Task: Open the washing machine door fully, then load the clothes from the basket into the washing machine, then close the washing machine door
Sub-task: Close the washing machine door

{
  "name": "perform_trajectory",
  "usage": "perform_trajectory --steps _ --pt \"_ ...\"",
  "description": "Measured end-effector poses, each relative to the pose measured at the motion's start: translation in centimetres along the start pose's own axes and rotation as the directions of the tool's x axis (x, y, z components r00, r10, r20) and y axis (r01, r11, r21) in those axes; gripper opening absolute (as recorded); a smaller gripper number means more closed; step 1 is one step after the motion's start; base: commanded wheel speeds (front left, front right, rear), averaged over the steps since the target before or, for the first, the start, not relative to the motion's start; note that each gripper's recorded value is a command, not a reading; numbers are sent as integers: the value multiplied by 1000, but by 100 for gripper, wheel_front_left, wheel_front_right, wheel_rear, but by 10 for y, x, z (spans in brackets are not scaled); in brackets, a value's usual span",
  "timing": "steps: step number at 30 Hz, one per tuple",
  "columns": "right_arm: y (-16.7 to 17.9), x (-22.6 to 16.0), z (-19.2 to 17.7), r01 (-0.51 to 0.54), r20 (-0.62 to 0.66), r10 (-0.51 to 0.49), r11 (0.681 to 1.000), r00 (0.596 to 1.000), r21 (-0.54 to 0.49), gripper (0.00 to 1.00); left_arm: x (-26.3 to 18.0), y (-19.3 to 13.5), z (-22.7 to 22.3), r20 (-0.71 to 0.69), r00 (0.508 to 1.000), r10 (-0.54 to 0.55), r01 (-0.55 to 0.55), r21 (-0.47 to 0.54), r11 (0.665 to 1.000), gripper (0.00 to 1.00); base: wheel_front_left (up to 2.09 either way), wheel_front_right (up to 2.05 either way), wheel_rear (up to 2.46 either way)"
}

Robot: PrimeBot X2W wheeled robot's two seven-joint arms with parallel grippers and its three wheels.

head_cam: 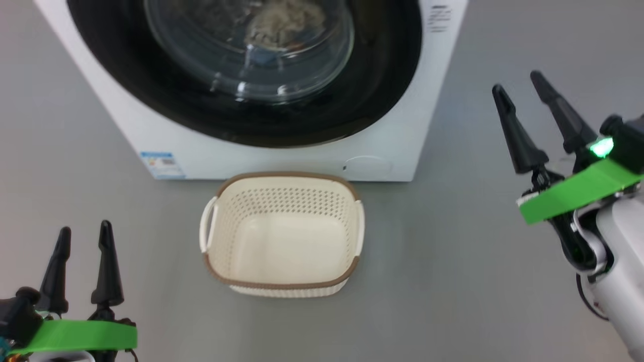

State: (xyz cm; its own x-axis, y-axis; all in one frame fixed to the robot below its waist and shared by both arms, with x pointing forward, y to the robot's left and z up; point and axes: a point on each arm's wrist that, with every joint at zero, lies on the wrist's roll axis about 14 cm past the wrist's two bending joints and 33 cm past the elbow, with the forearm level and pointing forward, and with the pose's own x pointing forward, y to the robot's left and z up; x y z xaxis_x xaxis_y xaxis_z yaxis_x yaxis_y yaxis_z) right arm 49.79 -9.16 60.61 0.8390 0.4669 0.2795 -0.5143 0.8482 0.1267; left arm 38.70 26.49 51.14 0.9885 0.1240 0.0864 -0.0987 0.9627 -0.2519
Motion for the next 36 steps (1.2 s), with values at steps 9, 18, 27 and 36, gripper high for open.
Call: perform_trajectory --steps 9,18,27,36 --pt "-6 -56 26 82 44 -81 997 996 -17 100 1 -32 1 0 995 -96 96 -15 995 100 0 0 0" --pt "-15 -115 26 191 35 -191 981 981 -14 100 -3 -56 -2 -14 987 -160 160 -28 987 100 0 0 0" --pt "-31 -145 26 288 45 -287 958 957 -17 100 -1 -70 -5 -15 981 -195 194 -49 980 100 0 0 0" --pt "-37 -162 21 344 40 -343 939 938 -18 100 -4 -73 -2 -5 980 -199 198 -95 976 100 0 0 0"
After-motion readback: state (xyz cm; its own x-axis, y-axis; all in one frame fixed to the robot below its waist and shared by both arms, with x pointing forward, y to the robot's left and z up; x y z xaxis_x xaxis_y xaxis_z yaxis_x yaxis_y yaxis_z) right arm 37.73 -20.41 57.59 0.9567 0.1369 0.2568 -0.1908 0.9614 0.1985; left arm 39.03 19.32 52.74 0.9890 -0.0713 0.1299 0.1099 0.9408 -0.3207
